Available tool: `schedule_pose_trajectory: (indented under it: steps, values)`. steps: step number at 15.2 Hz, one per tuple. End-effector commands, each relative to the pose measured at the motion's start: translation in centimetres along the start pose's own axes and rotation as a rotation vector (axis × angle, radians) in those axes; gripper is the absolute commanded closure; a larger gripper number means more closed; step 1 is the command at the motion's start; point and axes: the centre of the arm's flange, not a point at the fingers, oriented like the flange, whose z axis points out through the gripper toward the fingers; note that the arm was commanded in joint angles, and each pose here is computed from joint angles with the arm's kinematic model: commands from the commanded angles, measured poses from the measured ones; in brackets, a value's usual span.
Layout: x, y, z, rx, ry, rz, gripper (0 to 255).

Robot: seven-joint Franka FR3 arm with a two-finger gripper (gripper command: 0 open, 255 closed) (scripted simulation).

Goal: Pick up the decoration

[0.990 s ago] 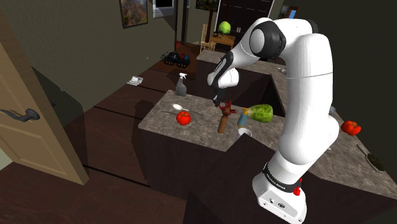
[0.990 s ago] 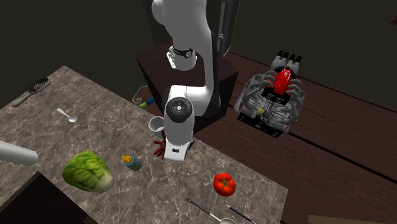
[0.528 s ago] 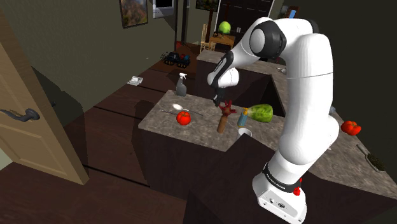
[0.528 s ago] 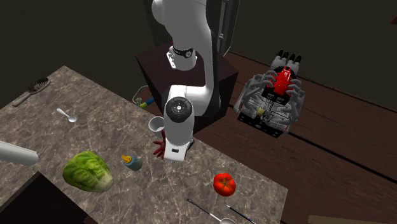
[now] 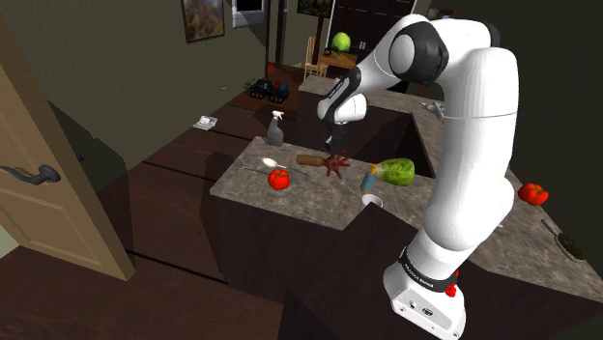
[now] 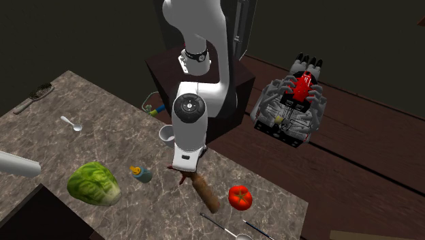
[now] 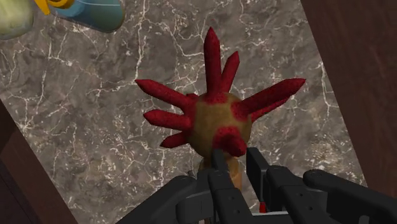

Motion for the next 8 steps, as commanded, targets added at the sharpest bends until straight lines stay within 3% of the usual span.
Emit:
schedule_pose_trajectory:
  steps: [1,8]
  values:
    - [0.0,0.1,-1.0,0.000,0.000,0.000,255]
    - [0.0,0.4,-3.7,0.000,0.000,0.000,255]
